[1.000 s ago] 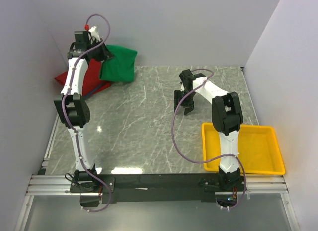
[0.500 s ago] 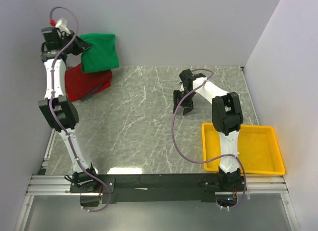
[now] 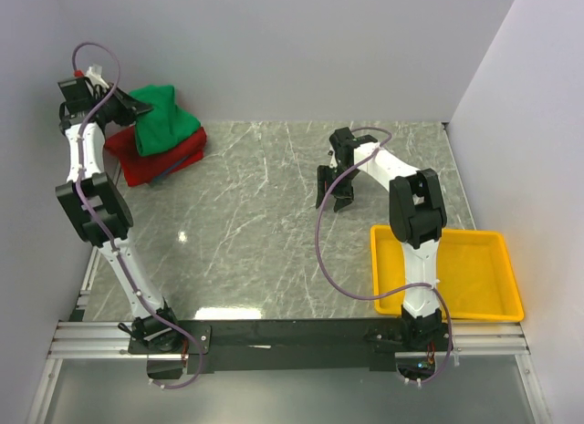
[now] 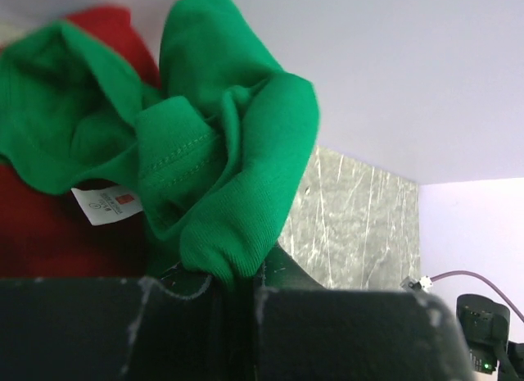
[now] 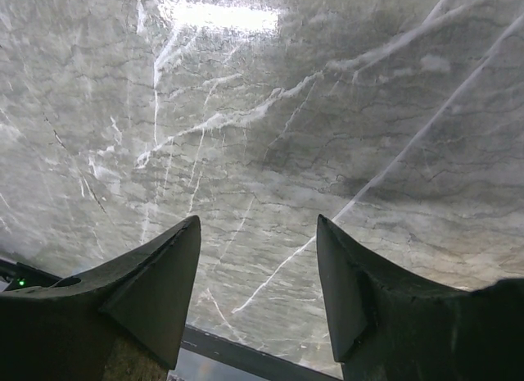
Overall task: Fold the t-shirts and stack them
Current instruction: Neatly place the folded tshirt to the corner, then reset both grippers
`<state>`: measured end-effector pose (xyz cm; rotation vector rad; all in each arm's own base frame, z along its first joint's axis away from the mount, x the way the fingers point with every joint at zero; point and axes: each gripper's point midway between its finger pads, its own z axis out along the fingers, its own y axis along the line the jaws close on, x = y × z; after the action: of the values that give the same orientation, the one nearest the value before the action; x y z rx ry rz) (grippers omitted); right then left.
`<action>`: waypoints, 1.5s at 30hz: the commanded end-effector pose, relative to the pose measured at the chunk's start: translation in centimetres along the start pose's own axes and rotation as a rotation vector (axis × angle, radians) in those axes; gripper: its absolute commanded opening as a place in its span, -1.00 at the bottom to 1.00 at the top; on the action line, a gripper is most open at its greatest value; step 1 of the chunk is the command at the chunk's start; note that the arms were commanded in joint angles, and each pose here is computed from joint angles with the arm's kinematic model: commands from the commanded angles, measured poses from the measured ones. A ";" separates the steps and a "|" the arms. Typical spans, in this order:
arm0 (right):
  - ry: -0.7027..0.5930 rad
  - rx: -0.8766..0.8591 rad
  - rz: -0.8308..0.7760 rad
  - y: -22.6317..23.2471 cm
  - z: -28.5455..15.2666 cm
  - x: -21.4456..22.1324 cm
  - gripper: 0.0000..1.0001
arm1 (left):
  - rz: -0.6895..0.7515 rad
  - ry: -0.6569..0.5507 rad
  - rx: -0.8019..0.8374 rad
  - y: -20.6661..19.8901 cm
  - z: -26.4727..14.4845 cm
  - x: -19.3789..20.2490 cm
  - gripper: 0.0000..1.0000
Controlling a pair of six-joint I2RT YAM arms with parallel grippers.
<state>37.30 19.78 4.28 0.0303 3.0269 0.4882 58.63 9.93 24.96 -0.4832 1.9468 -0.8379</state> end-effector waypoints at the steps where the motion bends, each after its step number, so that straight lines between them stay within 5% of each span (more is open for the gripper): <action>1: -0.015 -0.016 0.008 0.0 -0.1 -0.4 0.30 | 0.061 -0.057 0.034 -3.7 -2.4 -1.6 -0.99; 15: -0.019 -0.021 0.015 0.0 -0.4 0.0 0.30 | 0.011 -0.148 -0.308 3.8 -4.7 -2.8 -0.99; 18: -0.028 -0.025 0.016 0.1 -0.6 -0.2 0.31 | 0.008 -0.174 -0.406 5.2 -5.4 -3.3 -0.37; 22: -0.046 -0.026 0.016 0.3 -1.2 -0.4 0.32 | 0.018 -0.208 -0.487 6.0 -6.6 -3.6 0.72; 25: -0.070 -0.026 0.013 0.4 -1.7 -0.5 0.32 | 0.048 -0.253 -0.519 5.1 -8.2 -4.1 0.93; 38: -0.235 -0.004 0.015 -0.2 -5.4 0.1 0.32 | 0.131 -0.400 -0.753 1.3 -14.3 0.0 0.99; 45: -0.349 0.005 0.003 -0.5 -8.0 1.5 0.32 | 0.156 -0.272 -0.675 -1.8 -13.6 8.5 0.99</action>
<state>34.59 17.27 9.30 0.0964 2.8054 0.4440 43.83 11.12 26.21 -0.8126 1.9398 0.0370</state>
